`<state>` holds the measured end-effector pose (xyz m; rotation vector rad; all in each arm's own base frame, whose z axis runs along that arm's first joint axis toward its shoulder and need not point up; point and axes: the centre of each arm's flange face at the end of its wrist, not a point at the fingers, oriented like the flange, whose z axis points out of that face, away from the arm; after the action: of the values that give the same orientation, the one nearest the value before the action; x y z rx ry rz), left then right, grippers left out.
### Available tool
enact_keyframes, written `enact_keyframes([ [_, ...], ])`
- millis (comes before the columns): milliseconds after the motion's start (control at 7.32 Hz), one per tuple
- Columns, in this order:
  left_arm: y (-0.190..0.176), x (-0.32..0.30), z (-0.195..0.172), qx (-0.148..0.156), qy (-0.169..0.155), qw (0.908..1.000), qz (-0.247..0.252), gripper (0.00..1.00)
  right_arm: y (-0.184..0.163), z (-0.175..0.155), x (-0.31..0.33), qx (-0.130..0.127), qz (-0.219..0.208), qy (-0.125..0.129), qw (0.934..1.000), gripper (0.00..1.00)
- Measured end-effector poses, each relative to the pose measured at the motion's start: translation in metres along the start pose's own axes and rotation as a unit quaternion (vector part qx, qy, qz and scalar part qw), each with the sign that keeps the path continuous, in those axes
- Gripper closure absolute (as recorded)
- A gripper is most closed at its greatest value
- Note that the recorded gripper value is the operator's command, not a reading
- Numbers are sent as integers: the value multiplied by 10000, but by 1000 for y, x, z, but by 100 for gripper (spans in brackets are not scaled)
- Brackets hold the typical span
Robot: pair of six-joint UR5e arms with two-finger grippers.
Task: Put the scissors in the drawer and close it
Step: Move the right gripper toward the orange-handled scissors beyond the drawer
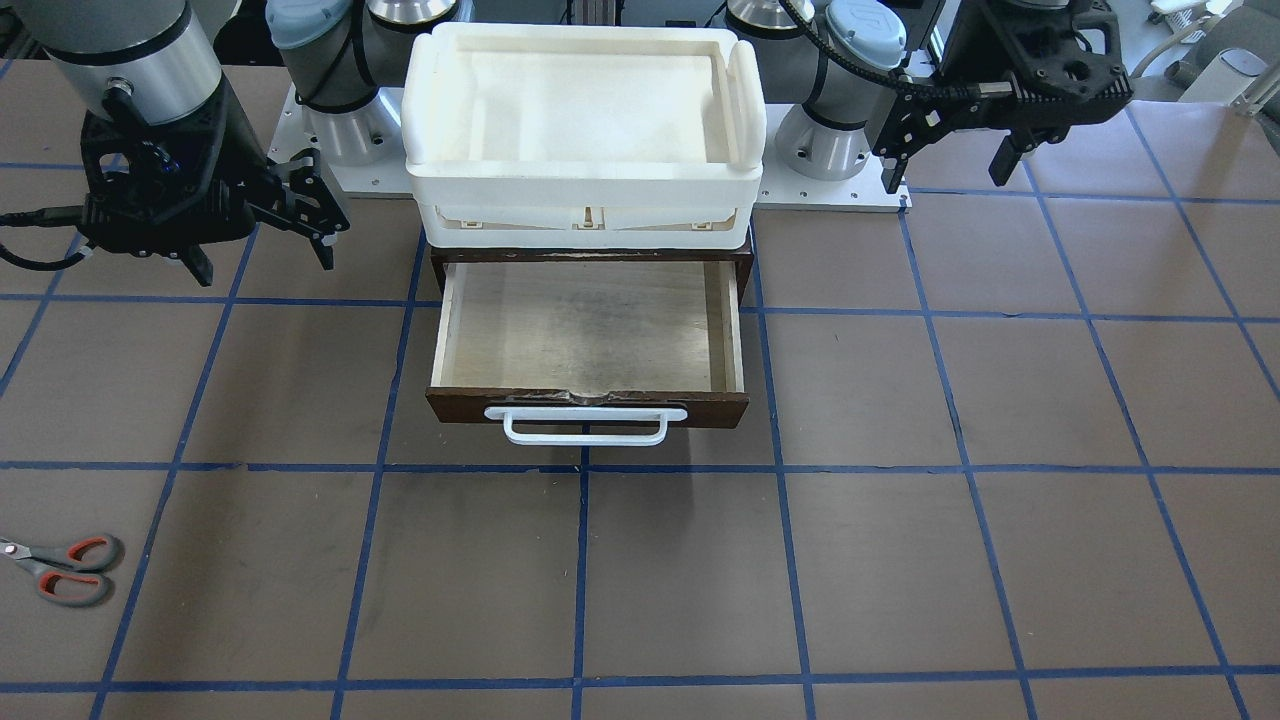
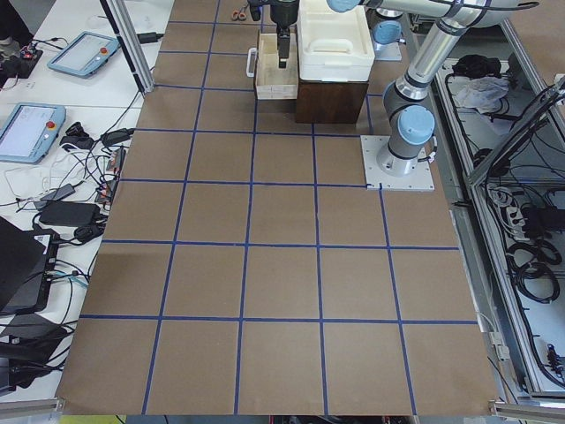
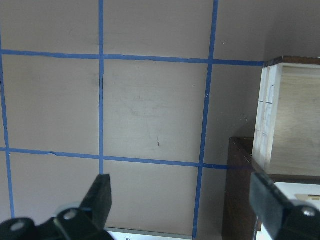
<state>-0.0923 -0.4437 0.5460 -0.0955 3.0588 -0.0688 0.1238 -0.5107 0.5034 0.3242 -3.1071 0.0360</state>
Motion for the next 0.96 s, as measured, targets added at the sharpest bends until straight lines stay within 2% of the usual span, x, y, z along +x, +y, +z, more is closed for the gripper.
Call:
enact_keyframes([
  [410, 0, 0, 0, 5, 0, 10000, -4, 0, 7, 3, -2, -225, -241, -98, 9994, 0],
  [683, 0, -1, 0, 6, 0, 10000, -6, 0, 7, 2, -3, -228, -380, -115, 9990, 0],
  [957, 0, 0, 0, 4, 0, 10000, -4, 0, 5, 0, 0, -127, -744, -87, 9971, 0],
])
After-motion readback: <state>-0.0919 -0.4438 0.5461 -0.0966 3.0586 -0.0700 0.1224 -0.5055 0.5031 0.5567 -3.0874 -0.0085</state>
